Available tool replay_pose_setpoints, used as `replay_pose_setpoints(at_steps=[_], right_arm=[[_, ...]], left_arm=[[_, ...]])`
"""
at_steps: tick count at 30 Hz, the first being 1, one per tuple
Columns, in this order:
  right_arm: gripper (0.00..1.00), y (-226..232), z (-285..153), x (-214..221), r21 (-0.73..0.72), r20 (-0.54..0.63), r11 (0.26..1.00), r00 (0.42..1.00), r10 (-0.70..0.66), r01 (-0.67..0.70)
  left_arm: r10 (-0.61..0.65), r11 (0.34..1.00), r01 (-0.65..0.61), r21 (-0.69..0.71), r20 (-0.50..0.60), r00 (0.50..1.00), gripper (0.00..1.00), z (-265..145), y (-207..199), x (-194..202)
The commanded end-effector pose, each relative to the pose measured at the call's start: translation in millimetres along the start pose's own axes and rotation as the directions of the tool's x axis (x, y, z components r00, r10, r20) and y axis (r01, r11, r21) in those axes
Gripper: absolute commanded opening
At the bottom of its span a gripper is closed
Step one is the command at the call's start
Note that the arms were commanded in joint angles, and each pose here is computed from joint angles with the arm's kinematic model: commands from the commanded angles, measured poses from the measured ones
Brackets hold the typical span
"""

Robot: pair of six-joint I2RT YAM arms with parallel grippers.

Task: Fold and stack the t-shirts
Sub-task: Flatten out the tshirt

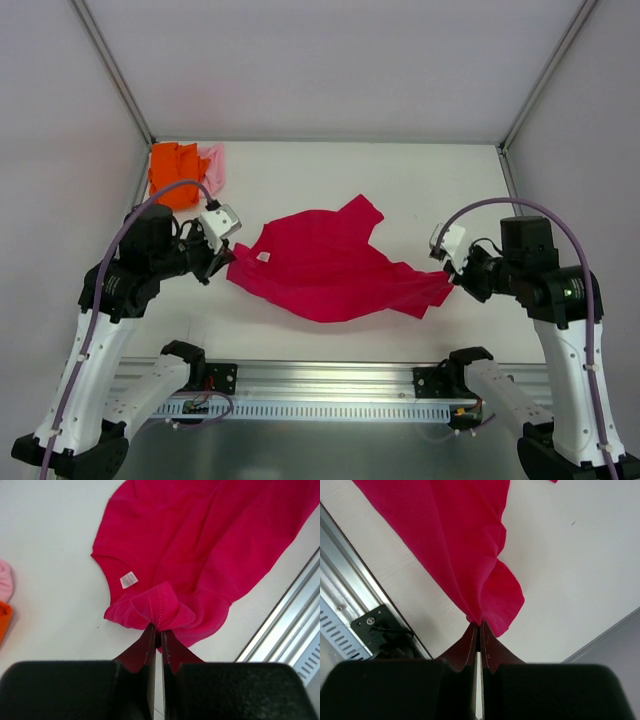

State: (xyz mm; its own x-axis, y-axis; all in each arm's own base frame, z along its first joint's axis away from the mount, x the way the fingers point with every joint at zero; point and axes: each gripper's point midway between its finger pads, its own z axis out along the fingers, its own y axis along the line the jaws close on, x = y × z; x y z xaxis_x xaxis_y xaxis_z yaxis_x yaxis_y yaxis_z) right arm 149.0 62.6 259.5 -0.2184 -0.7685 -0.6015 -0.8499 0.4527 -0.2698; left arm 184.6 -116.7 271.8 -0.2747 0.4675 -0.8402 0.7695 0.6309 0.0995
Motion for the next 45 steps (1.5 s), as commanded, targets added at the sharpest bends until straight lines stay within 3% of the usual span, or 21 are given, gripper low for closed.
replay_pose_setpoints(at_steps=[1, 5, 10, 20, 21, 23, 25, 26, 27, 28, 29, 30, 32, 34, 36, 38, 40, 43, 45], right_arm=[[0.01, 17, 9, 16, -0.149, -0.096, 0.989, 0.995, 0.010, -0.024], [0.01, 18, 34, 31, -0.270, -0.208, 0.960, 0.978, 0.021, -0.079], [0.01, 17, 50, 31, -0.320, -0.206, 0.944, 0.979, 0.014, -0.081], [0.03, 24, 72, 49, -0.409, -0.280, 0.905, 0.960, -0.008, -0.112], [0.05, 24, 72, 49, -0.406, -0.278, 0.907, 0.960, -0.009, -0.109], [0.35, 20, 73, 48, -0.387, -0.263, 0.918, 0.965, -0.016, -0.090], [0.41, 18, 73, 47, -0.373, -0.258, 0.924, 0.966, -0.018, -0.083], [0.51, 18, 72, 47, -0.368, -0.253, 0.927, 0.967, -0.021, -0.076], [0.64, 15, 72, 45, -0.355, -0.247, 0.932, 0.969, -0.021, -0.070], [0.67, 14, 71, 45, -0.350, -0.248, 0.935, 0.969, -0.025, -0.065], [0.72, 12, 70, 44, -0.335, -0.241, 0.940, 0.970, -0.028, -0.056], [0.81, 9, 69, 44, -0.317, -0.239, 0.947, 0.970, -0.031, -0.048], [0.85, 0, 66, 39, -0.254, -0.218, 0.967, 0.976, -0.028, -0.029], [0.89, -16, 66, 30, -0.166, -0.180, 0.986, 0.983, -0.033, 0.003], [0.91, -43, 65, 15, -0.015, -0.118, 1.000, 0.993, -0.018, 0.016], [0.94, -80, 70, -2, 0.174, -0.036, 0.985, 0.999, 0.022, -0.015], [0.94, -112, 72, -4, 0.313, -0.030, 0.949, 0.998, 0.056, -0.044], [0.88, -132, 96, -1, 0.312, -0.081, 0.947, 0.990, 0.111, -0.081], [0.88, -131, 121, 7, 0.246, -0.137, 0.963, 0.980, 0.142, -0.105]], left_arm=[[0.035, 0.992, -0.026, 0.127, -0.073, 0.997, 0.00, 18, -12, 20], [0.046, 0.983, -0.014, 0.184, -0.172, 0.984, 0.00, 42, -8, 47], [0.026, 0.975, 0.047, 0.219, -0.319, 0.948, 0.00, 73, 1, 83], [0.023, 0.962, 0.096, 0.257, -0.425, 0.905, 0.00, 107, 14, 105], [0.021, 0.963, 0.097, 0.253, -0.426, 0.904, 0.00, 109, 15, 106], [0.030, 0.964, 0.085, 0.253, -0.418, 0.908, 0.00, 111, 16, 106], [0.033, 0.965, 0.078, 0.250, -0.410, 0.912, 0.07, 111, 18, 103], [0.037, 0.966, 0.070, 0.248, -0.401, 0.915, 0.17, 111, 18, 102], [0.037, 0.968, 0.065, 0.241, -0.395, 0.918, 0.19, 111, 19, 101], [0.046, 0.971, 0.047, 0.234, -0.377, 0.925, 0.24, 109, 21, 97], [0.050, 0.972, 0.039, 0.232, -0.369, 0.928, 0.39, 108, 21, 94], [0.058, 0.976, 0.020, 0.218, -0.347, 0.936, 0.47, 104, 22, 87], [0.074, 0.977, -0.004, 0.213, -0.322, 0.944, 0.55, 98, 23, 80], [0.090, 0.981, -0.038, 0.191, -0.269, 0.959, 0.84, 91, 25, 62], [0.102, 0.982, -0.064, 0.180, -0.214, 0.971, 0.99, 83, 25, 46], [0.113, 0.984, -0.090, 0.154, -0.153, 0.982, 0.99, 83, 30, 29], [0.087, 0.991, -0.074, 0.115, -0.112, 0.990, 0.99, 89, 37, 19], [0.063, 0.993, -0.053, 0.104, -0.096, 0.993, 0.97, 116, 51, 13], [0.020, 0.990, 0.004, 0.143, -0.169, 0.985, 0.90, 141, 58, 24]])
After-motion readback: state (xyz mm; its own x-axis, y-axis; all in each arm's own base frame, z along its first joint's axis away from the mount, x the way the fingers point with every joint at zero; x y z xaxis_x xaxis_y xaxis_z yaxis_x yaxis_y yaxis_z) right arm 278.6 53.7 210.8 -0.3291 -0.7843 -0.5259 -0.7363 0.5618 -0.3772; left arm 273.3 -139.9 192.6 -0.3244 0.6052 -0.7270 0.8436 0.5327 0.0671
